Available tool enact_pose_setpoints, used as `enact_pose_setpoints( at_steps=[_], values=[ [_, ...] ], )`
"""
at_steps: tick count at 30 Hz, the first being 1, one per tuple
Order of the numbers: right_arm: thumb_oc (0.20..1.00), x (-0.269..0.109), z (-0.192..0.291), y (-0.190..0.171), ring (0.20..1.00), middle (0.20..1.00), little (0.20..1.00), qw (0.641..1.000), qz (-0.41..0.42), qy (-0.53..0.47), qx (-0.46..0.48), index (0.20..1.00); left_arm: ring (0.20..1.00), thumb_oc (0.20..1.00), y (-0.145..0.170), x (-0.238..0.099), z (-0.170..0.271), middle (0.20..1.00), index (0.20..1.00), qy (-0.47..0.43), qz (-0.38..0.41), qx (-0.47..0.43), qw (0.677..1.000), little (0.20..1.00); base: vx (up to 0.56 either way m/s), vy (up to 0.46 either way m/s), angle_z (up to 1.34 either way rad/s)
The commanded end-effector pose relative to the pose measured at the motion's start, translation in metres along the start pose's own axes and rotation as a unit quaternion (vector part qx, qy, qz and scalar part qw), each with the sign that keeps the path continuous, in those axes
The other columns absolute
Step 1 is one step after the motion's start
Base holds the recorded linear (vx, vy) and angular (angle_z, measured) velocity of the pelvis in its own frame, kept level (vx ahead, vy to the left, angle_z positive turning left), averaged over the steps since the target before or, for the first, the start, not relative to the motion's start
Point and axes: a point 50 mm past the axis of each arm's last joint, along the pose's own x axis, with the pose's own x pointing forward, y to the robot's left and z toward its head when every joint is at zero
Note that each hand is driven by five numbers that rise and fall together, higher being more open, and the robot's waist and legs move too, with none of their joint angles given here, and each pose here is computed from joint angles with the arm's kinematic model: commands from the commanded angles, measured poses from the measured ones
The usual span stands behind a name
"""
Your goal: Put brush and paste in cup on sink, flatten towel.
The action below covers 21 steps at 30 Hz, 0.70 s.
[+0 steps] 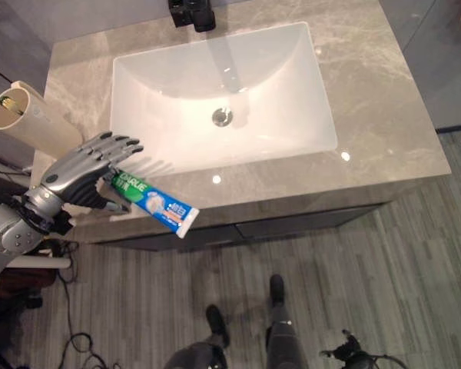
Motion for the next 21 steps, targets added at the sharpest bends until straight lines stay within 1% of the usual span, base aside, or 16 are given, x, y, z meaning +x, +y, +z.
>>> enact_pose_setpoints(
  at_steps=[1, 11, 21],
  values=[
    [1.0, -0.003, -0.01, 0.009, 1.0, 1.0, 1.0, 1.0, 0.005, 0.018, -0.003, 1.0, 1.0, 1.0, 0.021, 0.002, -0.014, 1.0, 1.0, 0.028, 0.05, 0.007, 0.998, 1.0, 0.0, 0.0, 0.0],
    [1.0, -0.003, -0.01, 0.009, 1.0, 1.0, 1.0, 1.0, 0.003, 0.014, -0.003, 1.0, 1.0, 1.0, 0.018, 0.0, -0.014, 1.0, 1.0, 0.024, 0.034, 0.021, 0.999, 1.0, 0.0, -0.01, -0.03],
    [1.0, -0.003, -0.011, 0.008, 1.0, 1.0, 1.0, 1.0, 0.003, 0.016, 0.0, 1.0, 1.0, 1.0, 0.01, -0.001, -0.015, 1.0, 1.0, 0.026, -0.011, 0.02, 0.999, 1.0, 0.0, 0.0, 0.0]
  ],
)
